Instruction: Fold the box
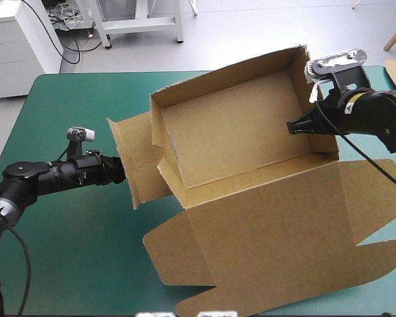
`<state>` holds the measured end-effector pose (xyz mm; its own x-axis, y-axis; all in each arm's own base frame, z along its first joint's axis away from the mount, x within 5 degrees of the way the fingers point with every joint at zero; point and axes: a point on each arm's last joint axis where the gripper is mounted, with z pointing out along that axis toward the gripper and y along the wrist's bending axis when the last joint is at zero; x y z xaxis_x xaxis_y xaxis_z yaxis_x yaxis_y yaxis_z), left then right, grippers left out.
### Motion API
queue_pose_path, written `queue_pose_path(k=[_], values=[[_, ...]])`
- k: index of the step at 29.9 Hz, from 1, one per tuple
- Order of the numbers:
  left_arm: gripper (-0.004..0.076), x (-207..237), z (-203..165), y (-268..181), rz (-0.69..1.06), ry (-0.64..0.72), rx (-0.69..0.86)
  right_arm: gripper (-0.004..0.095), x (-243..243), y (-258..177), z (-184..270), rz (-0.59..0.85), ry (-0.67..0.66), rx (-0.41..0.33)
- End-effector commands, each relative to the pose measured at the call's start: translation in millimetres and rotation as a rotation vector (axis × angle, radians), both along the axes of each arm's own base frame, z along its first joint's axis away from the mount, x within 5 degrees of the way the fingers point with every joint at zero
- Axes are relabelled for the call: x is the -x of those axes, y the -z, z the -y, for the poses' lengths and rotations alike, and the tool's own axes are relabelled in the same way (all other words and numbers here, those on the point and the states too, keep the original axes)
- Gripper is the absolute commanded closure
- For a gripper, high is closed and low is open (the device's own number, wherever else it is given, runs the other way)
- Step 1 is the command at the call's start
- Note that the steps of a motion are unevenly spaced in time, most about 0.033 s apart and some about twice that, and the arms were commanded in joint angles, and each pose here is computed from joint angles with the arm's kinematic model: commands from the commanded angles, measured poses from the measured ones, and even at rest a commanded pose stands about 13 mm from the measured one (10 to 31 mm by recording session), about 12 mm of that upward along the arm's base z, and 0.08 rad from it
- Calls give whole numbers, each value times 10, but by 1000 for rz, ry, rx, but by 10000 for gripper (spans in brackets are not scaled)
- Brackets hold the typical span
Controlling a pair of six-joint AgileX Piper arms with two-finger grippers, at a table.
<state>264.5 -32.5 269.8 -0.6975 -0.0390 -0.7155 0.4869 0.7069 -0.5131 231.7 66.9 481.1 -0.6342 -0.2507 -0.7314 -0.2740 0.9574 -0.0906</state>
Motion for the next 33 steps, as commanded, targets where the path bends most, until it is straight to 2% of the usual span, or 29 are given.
queue_pose_path(k=[1,9,12,19,27,33], values=[[247,56,71,-203,43,56,106,930,63,-178,19,112,-7,-36],[247,146,179,-401,138,199,305,929,-122,-68,-37,80,-6,-20],[247,146,188,-463,160,200,372,930,-236,16,-74,51,-6,-11],[247,143,187,-481,163,191,389,929,-486,210,-159,-4,-9,3],[247,138,185,-494,166,183,403,929,-710,353,-279,-10,-32,-46],[247,123,180,-528,179,164,440,928,-804,410,-312,-1,-34,-50]])
